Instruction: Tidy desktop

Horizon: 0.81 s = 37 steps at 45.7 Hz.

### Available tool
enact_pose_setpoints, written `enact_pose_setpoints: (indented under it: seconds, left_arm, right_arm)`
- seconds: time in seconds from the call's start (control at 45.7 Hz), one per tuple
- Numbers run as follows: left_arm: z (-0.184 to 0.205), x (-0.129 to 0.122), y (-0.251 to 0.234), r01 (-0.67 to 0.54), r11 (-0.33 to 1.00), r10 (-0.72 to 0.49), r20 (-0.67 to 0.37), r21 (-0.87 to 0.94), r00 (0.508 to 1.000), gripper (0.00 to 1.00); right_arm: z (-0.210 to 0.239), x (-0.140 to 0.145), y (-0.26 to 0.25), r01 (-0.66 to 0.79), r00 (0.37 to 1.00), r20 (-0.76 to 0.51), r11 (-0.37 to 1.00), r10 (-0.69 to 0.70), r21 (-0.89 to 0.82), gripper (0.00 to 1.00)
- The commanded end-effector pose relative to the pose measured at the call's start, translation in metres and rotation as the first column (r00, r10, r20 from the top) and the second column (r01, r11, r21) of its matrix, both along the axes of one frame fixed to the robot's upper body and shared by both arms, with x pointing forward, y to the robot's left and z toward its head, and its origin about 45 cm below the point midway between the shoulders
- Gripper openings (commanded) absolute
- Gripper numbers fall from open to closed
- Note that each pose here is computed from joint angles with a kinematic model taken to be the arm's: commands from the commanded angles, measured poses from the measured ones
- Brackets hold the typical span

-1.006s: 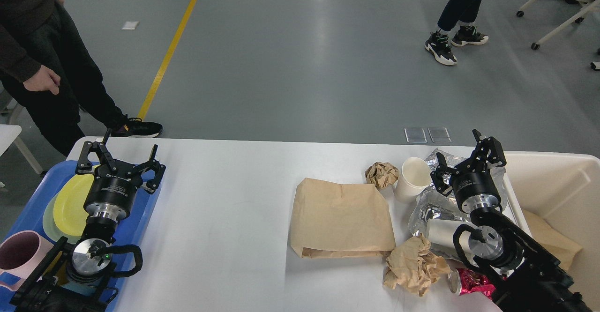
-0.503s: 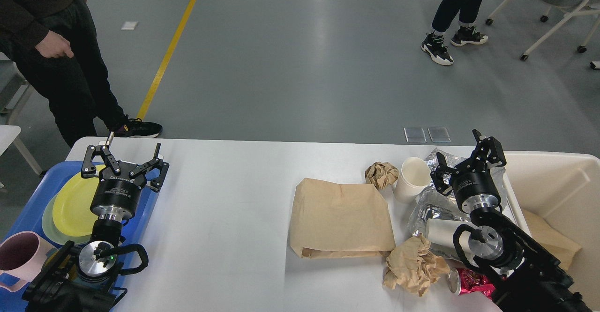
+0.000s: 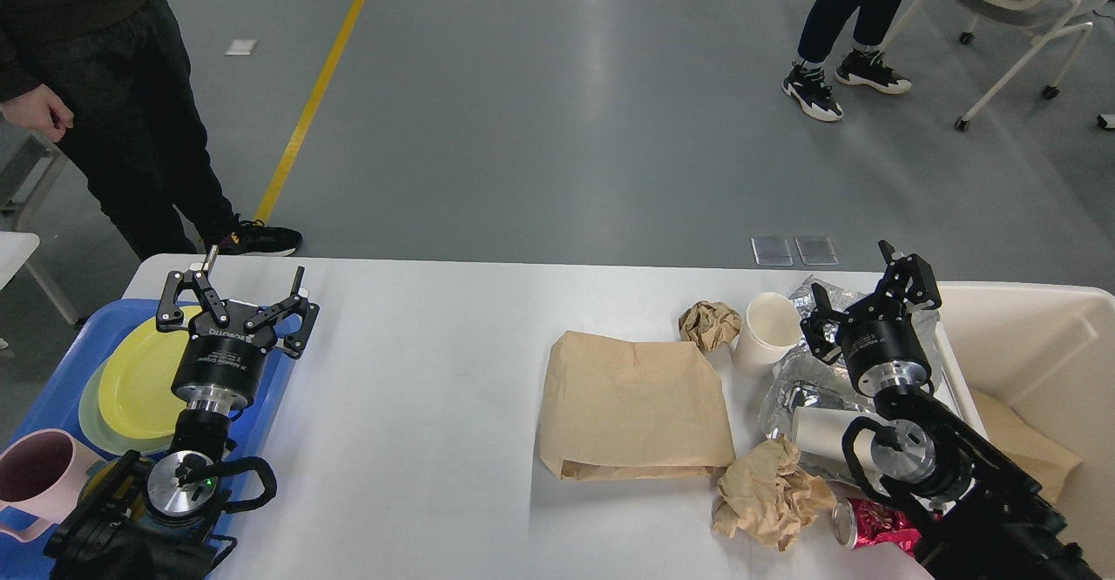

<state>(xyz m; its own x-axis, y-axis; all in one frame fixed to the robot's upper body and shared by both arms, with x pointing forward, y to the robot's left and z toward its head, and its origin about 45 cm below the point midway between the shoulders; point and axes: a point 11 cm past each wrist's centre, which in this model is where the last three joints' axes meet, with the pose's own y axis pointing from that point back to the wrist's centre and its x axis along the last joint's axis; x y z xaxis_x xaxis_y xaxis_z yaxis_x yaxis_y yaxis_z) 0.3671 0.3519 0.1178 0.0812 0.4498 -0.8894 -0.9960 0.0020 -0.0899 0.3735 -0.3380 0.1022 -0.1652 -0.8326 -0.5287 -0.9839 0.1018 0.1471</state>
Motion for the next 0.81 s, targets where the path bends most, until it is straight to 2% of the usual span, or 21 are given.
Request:
enact_pose_setpoints:
  seconds: [0.0,0.678,0.788]
  left_arm:
    - [0.0,0.0,0.0,-0.001,1.0,0.001,0.0,0.0,1.0,0.96]
    - [0.001,0.0,0.0,0.0,1.0,0.0,0.002,0.0,1.0,0.96]
    - [0.001,0.0,0.0,0.0,1.0,0.0,0.002,0.0,1.0,0.96]
  right_arm:
    - [0.0,0.0,0.0,0.0,1.0,0.0,1.0,0.0,0.0,1.0]
    - [0.002,0.002,0.002,-0.003,1.0,0.006,1.0,0.003,0.009,1.0]
    - [0.015,0.008,-0.016,0.033,0.999,0.029,0.999,-0.033,0.01,1.0]
